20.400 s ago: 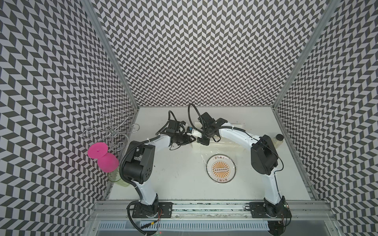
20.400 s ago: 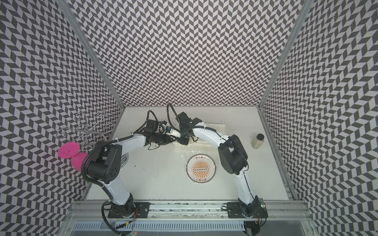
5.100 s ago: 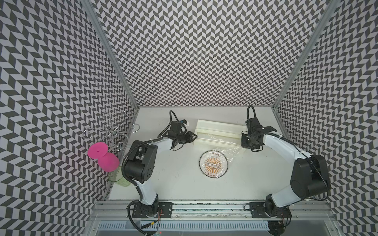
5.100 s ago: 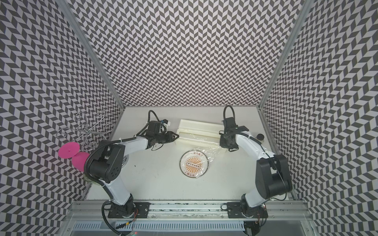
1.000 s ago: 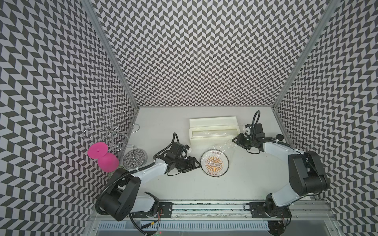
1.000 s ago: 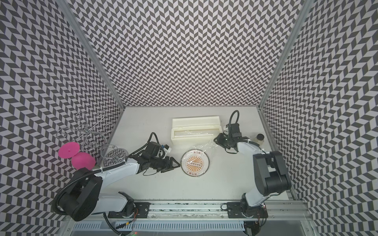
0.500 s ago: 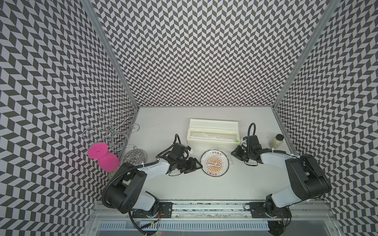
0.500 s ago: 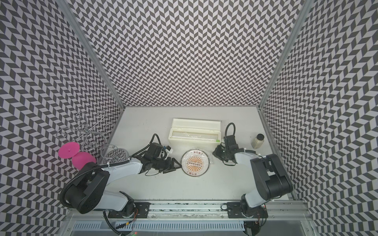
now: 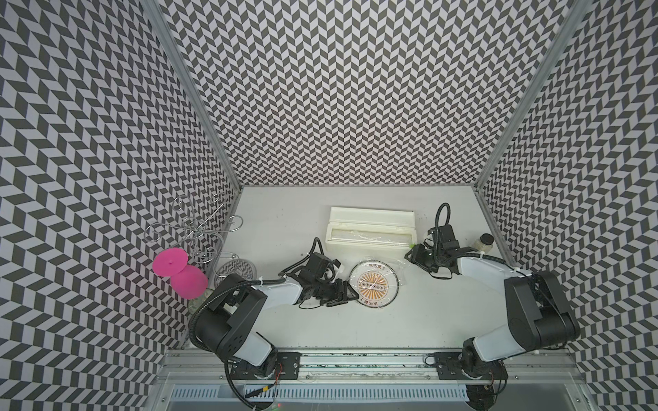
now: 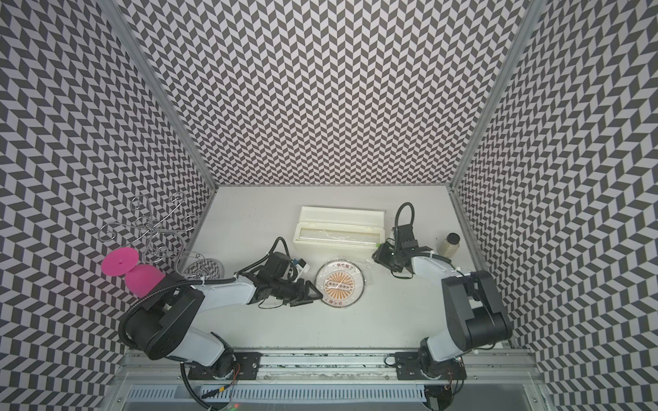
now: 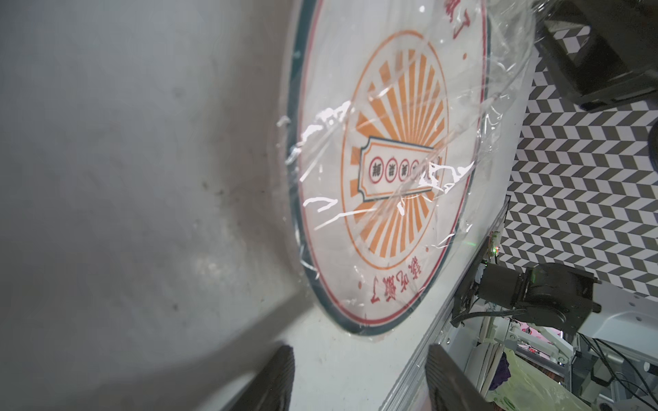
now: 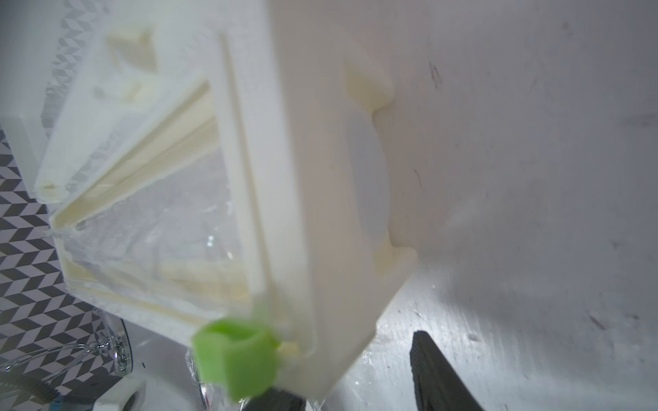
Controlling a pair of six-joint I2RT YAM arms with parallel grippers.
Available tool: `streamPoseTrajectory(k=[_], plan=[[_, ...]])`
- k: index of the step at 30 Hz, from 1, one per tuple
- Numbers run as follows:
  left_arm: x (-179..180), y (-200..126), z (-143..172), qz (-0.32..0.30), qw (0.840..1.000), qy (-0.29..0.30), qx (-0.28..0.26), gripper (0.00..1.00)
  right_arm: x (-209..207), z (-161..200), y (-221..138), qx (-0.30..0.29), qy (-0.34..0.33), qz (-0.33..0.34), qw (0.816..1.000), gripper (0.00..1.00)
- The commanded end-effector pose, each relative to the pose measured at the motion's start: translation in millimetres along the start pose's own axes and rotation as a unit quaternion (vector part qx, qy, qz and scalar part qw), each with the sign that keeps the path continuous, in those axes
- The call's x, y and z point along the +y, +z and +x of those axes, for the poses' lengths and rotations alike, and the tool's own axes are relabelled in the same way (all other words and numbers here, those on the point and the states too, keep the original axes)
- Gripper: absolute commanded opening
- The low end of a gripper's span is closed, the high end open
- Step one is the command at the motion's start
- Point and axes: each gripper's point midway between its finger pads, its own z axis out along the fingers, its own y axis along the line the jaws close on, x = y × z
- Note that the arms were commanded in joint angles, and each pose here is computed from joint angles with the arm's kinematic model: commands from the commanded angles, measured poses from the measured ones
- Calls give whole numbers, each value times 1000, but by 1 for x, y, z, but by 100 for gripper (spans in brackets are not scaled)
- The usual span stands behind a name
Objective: Wrap the plate with plastic wrap
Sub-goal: Tear off the plastic wrap from the plastic wrap cutting box, then pick up the plate at the center of the board.
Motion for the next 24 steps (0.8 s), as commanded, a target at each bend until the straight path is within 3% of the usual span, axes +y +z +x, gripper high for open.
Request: streamPoseTrajectory(k=[1,4,8,9,13,15,18,19,21,24], plan=[[8,8,-2,-14,1000,-2,1,58,7,-20,7,-28,3,-8,1000,47],[16,11,-2,-30,1000,-7,4,51,-8,-14,13,-23,18,18,999,32],[21,12,-3,-40,999,-10,3,43,-45,15,7,-25,38,65,997,0],[22,13,-3,-39,999,-11,4,41,-57,29,9,-9,41,78,996,0],[21,14,-2,-36,999,-10,7,39,-78,67,10,38,60,96,993,0],[20,15,-3,-34,999,-8,8,39,-76,80,9,58,85,73,992,0],[21,17,-3,-31,999,-8,10,38,-66,72,5,45,93,55,993,2],[21,18,-3,-31,999,-8,11,37,-61,67,3,39,91,48,994,7],[22,18,-4,-32,999,-6,10,35,-52,56,-1,36,78,46,995,26],[24,17,-4,-34,999,-3,4,32,-44,38,-14,17,43,58,997,42]])
